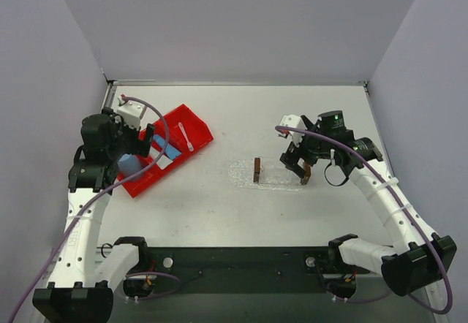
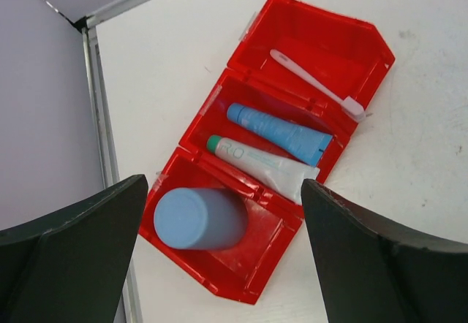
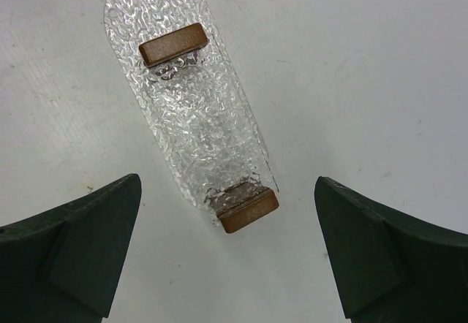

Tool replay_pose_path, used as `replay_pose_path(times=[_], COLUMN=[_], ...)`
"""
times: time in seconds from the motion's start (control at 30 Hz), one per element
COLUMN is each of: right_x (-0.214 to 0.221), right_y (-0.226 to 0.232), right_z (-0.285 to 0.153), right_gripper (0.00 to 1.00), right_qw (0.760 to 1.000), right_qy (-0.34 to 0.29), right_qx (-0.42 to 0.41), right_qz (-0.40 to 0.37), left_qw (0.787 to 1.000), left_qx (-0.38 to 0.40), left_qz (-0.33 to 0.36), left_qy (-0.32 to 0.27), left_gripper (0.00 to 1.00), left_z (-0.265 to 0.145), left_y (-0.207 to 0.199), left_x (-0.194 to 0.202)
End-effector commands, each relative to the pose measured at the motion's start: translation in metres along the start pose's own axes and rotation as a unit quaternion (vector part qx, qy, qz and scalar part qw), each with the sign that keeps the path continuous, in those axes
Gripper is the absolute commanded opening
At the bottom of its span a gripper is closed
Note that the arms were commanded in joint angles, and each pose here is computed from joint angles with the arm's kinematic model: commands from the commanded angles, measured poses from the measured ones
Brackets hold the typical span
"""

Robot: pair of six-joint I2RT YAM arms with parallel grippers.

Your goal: Prepare toiletry sets of a toothbrush and toothpaste on the tray

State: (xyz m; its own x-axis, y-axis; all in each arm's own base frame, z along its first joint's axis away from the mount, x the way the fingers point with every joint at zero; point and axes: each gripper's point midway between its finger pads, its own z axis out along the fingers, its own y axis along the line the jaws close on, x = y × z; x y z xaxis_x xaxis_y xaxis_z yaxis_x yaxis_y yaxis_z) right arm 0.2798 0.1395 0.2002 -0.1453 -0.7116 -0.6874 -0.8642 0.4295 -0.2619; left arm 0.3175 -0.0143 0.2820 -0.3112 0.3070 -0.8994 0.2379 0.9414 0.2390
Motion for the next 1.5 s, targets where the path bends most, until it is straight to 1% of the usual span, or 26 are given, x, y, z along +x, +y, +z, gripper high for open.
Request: replay_pose_path(times=[0.0, 0.07, 0.2, 0.3, 0.43, 0.57, 0.77, 1.27, 1.47], right_x=[0.003, 0.005, 0.005, 0.010, 0.015, 0.019, 0.021, 0.027, 0.028], right_y=[0.001, -0.001, -0.003, 0.003, 0.009, 0.013, 0.019, 0.026, 0.028], right_z=[-0.012, -0.016, -0.025, -0.025, -0.024, -0.021, -0.014, -0.007, -0.005], right_gripper=[1.00, 1.00, 1.00, 1.00, 1.00, 1.00, 1.00, 1.00, 1.00], right_qw=[0.997, 0.994, 0.991, 0.991, 0.991, 0.992, 0.993, 0.993, 0.993], right_qy=[0.005, 0.012, 0.012, 0.012, 0.017, 0.021, 0.023, 0.028, 0.029], right_qx=[0.037, 0.056, 0.075, 0.070, 0.064, 0.055, 0.036, 0.020, 0.015], right_qz=[0.066, 0.095, 0.109, 0.111, 0.113, 0.112, 0.113, 0.109, 0.111], left_qw=[0.995, 0.994, 0.991, 0.988, 0.983, 0.979, 0.975, 0.971, 0.968], left_qx=[0.000, -0.007, -0.016, 0.007, 0.000, -0.001, 0.016, -0.011, 0.000], left_qz=[0.012, 0.006, -0.017, -0.034, -0.070, -0.086, -0.109, -0.112, -0.119], left_qy=[0.098, 0.108, 0.130, 0.149, 0.169, 0.186, 0.196, 0.212, 0.222], left_gripper=[0.97, 0.97, 0.97, 0.97, 0.97, 0.98, 0.97, 0.98, 0.97], left_z=[-0.024, -0.026, -0.024, -0.019, -0.013, -0.003, 0.014, 0.049, 0.057], left_y=[0.005, 0.008, 0.020, 0.020, 0.042, 0.053, 0.054, 0.071, 0.064], left_x=[0.038, 0.042, 0.053, 0.062, 0.080, 0.096, 0.107, 0.136, 0.152])
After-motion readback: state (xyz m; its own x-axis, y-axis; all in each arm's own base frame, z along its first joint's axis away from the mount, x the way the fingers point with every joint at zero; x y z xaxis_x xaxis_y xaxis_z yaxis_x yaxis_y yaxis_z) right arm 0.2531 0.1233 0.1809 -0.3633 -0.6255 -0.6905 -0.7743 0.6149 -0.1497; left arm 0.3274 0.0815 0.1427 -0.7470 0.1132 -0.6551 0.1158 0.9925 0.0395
